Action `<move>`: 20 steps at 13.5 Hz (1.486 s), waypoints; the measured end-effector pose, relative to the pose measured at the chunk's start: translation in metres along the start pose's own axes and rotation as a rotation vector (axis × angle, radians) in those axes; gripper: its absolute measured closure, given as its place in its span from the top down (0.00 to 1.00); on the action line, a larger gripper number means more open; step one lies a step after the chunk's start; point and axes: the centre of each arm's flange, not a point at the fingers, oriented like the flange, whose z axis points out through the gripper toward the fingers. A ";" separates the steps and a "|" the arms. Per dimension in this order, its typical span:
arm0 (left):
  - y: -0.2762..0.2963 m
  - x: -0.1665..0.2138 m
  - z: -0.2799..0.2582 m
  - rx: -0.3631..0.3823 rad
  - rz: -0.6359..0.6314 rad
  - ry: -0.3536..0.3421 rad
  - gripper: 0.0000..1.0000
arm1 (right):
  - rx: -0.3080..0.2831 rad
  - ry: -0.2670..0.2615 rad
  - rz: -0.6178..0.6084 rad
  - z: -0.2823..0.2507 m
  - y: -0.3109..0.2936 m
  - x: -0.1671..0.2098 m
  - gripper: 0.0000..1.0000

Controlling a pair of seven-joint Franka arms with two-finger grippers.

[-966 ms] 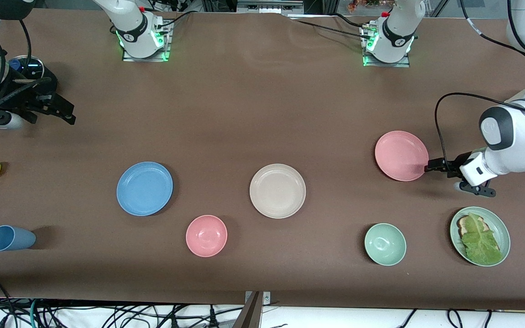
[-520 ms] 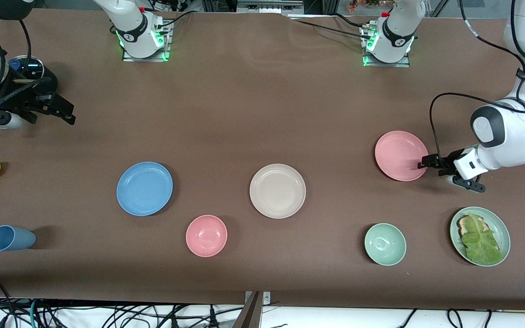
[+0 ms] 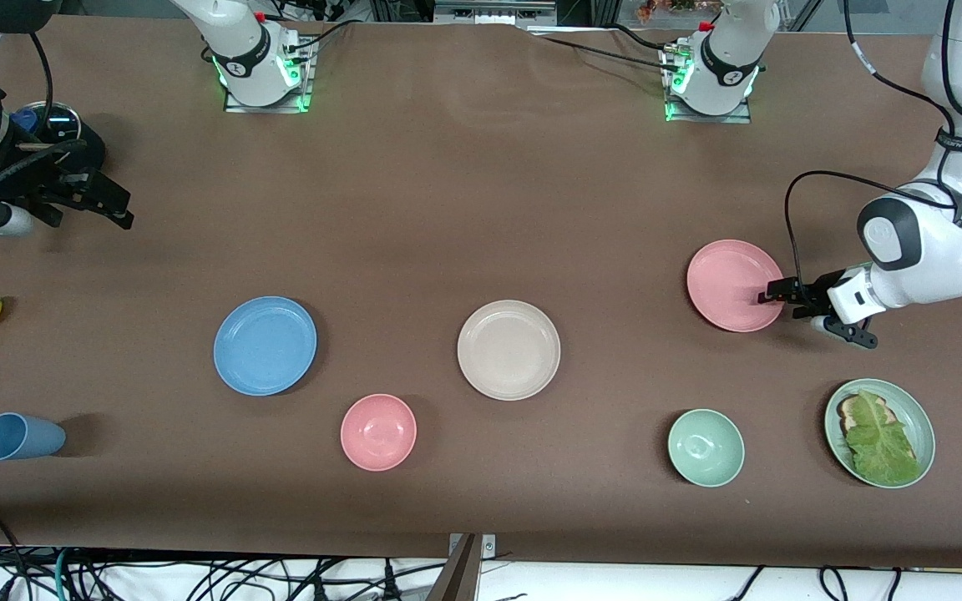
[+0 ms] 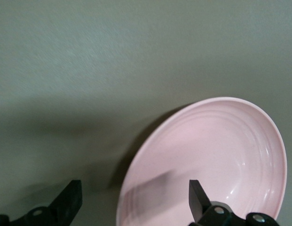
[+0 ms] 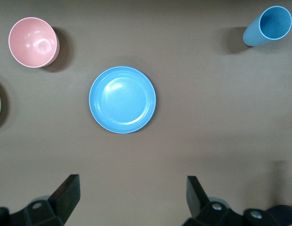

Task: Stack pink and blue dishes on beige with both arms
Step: 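Close the left gripper on the pink plate rim and lift it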

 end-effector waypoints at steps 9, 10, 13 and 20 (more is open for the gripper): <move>0.009 -0.035 0.003 0.003 -0.022 -0.007 1.00 | 0.000 0.000 0.006 0.000 0.003 0.001 1.00; 0.006 -0.037 0.001 0.001 -0.028 -0.001 0.95 | 0.000 0.000 0.006 0.000 0.003 0.001 1.00; -0.002 -0.042 -0.001 -0.037 -0.037 0.040 0.72 | 0.000 0.000 0.006 0.000 0.003 0.001 1.00; -0.003 -0.044 0.000 -0.045 0.000 0.049 0.05 | 0.000 -0.004 0.006 0.003 0.003 0.002 1.00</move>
